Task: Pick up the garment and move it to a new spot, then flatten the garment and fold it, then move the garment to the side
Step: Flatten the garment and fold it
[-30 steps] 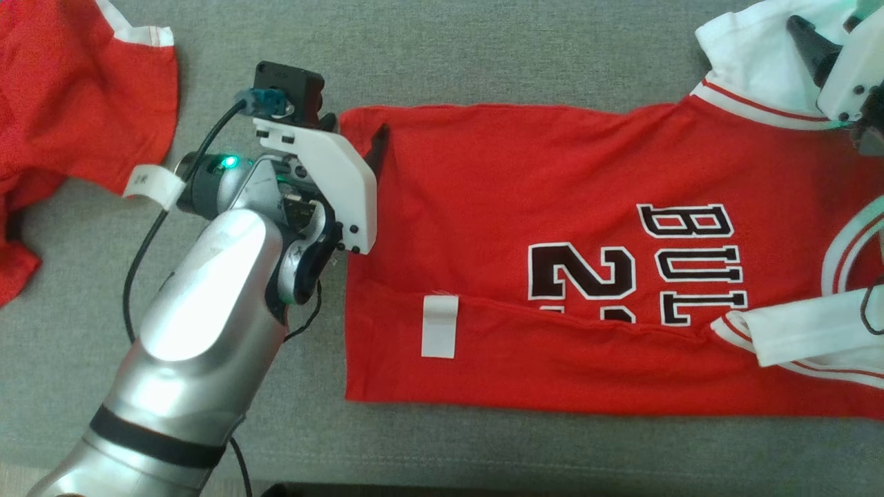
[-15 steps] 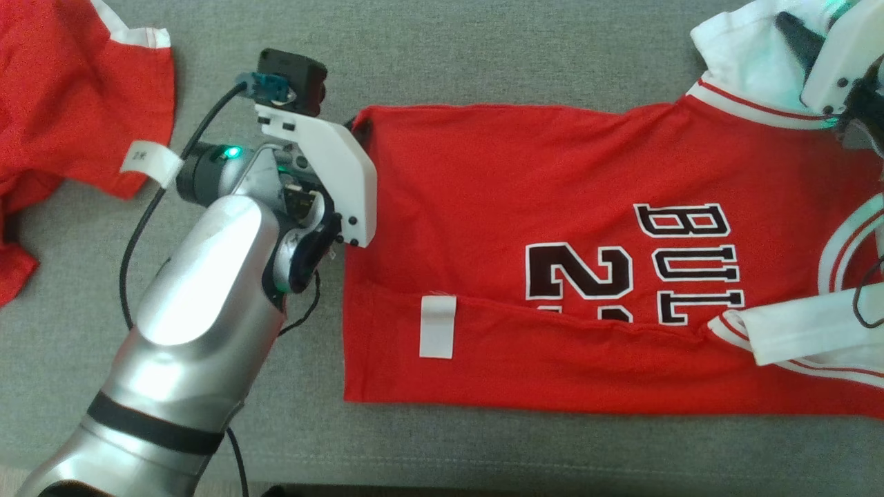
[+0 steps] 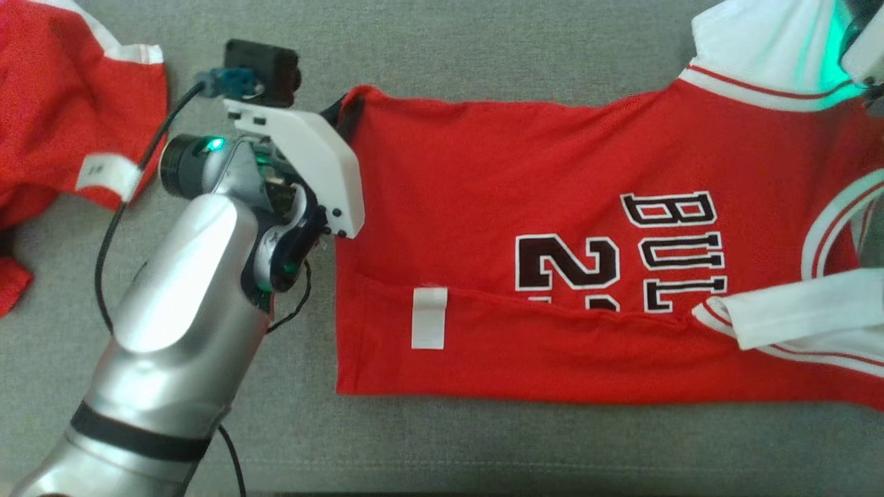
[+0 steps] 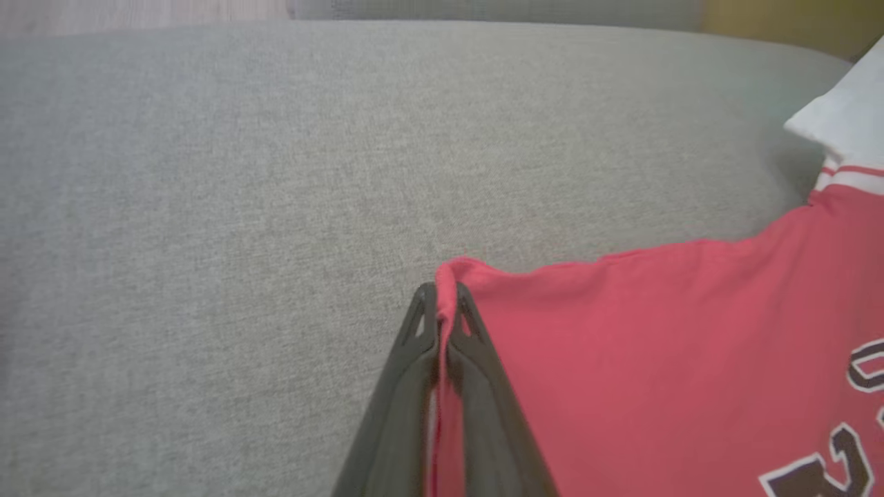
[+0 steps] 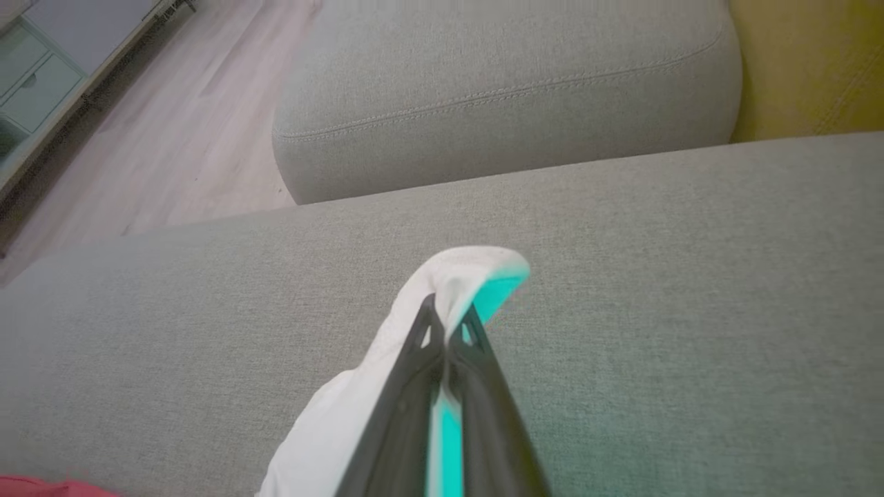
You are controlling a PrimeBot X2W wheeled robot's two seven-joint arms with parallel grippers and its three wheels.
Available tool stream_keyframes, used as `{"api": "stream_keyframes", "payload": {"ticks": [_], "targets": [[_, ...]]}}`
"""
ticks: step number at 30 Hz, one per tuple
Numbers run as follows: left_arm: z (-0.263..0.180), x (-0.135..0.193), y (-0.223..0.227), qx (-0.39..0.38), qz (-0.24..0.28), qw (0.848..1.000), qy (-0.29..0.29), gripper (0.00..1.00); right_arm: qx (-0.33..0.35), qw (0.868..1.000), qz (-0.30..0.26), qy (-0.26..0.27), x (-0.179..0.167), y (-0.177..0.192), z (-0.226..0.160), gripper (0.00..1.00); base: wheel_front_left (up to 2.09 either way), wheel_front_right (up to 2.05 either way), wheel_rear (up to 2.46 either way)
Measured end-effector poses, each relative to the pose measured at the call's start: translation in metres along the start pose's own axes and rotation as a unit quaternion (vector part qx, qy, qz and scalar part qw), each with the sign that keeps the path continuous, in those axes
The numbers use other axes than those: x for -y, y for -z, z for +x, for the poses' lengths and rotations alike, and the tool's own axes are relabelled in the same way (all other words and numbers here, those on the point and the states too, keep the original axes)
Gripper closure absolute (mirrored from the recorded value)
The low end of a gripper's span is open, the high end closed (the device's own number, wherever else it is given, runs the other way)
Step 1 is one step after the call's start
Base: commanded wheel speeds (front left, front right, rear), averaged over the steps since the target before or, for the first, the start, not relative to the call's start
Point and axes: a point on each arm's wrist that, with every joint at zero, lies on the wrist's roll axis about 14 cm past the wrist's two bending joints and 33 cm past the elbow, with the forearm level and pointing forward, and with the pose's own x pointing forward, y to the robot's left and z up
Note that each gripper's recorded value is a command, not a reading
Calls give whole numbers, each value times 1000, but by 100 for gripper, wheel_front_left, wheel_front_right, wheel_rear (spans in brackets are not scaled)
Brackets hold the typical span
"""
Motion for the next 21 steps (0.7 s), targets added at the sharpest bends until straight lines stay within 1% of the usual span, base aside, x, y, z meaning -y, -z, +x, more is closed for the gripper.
{"api": "stream_keyframes", "payload": {"ticks": [4, 8, 12, 16, 21], "targets": [[-9, 4, -6, 23, -8, 1000, 4, 100, 26, 999, -7, -18, -5, -10, -13, 100, 0, 0, 0], [-19, 6, -8, 38, -20, 999, 6, 100, 37, 999, -13, -28, -6, -6, -28, 100, 0, 0, 0], [-29, 14, -11, 51, -31, 998, 17, 100, 42, 998, -36, -35, -9, -4, -43, 100, 0, 0, 0], [-37, 17, -9, 59, -41, 997, 18, 100, 26, 996, -69, -44, -13, 14, -57, 100, 0, 0, 0], [-50, 14, -4, 71, -69, 995, 9, 100, 1, 995, -89, -37, -3, 40, -78, 100, 0, 0, 0]]}}
